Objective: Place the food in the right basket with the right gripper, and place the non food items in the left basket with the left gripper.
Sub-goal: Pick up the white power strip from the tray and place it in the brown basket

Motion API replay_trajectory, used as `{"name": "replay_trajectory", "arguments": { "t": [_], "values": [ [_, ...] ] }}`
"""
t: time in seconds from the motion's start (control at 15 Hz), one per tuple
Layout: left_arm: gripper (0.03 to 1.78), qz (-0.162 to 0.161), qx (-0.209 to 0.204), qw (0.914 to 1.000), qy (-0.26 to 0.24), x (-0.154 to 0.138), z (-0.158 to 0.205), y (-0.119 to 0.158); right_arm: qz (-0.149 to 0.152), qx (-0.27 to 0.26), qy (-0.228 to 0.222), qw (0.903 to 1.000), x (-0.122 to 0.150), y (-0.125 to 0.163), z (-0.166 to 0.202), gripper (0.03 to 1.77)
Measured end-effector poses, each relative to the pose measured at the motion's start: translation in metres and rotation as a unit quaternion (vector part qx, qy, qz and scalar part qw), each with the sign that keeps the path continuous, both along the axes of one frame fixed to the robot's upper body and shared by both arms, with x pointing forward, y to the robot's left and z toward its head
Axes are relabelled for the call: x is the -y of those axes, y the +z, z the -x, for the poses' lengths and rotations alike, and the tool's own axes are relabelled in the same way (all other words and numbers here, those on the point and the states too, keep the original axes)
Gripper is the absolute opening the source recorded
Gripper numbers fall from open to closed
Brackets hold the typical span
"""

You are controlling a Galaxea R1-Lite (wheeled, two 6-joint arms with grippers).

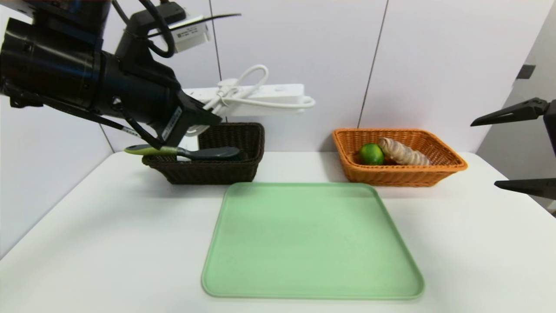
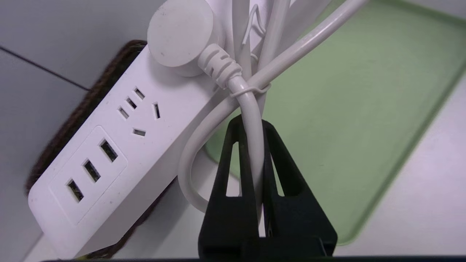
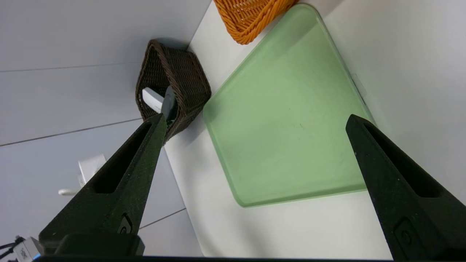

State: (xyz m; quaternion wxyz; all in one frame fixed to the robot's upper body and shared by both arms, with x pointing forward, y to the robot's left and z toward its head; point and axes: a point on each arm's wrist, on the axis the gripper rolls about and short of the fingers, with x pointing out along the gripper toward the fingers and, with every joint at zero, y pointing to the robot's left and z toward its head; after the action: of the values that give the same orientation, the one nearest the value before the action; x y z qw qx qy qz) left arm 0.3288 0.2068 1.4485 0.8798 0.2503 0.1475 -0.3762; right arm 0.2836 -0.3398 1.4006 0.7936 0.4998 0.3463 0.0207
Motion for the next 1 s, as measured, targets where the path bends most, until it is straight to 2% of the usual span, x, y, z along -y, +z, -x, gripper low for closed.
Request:
{"name": "replay_trajectory", "arguments": {
  "t": [0.13, 0.27, 0.4, 1.0],
  "values": [
    [0.13, -0.025, 0.035, 0.9990, 0.012, -0.026, -0.017, 0.004, 0.000, -0.001, -0.001, 1.0000, 0.000, 0.000, 0.001, 1.71],
    [0.13, -0.065, 0.059, 0.9960, 0.012, -0.047, -0.035, -0.001, 0.001, -0.003, -0.002, 1.0000, 0.000, -0.002, 0.002, 1.71],
    [0.13, -0.099, 0.066, 0.9928, 0.014, -0.059, -0.053, -0.009, 0.002, -0.005, -0.003, 1.0000, 0.000, -0.003, 0.002, 1.71],
    [0.13, -0.104, 0.011, 0.9933, 0.048, -0.071, -0.128, -0.051, 0.007, -0.006, -0.014, 0.9999, 0.006, -0.005, -0.003, 1.71]
  ]
}}
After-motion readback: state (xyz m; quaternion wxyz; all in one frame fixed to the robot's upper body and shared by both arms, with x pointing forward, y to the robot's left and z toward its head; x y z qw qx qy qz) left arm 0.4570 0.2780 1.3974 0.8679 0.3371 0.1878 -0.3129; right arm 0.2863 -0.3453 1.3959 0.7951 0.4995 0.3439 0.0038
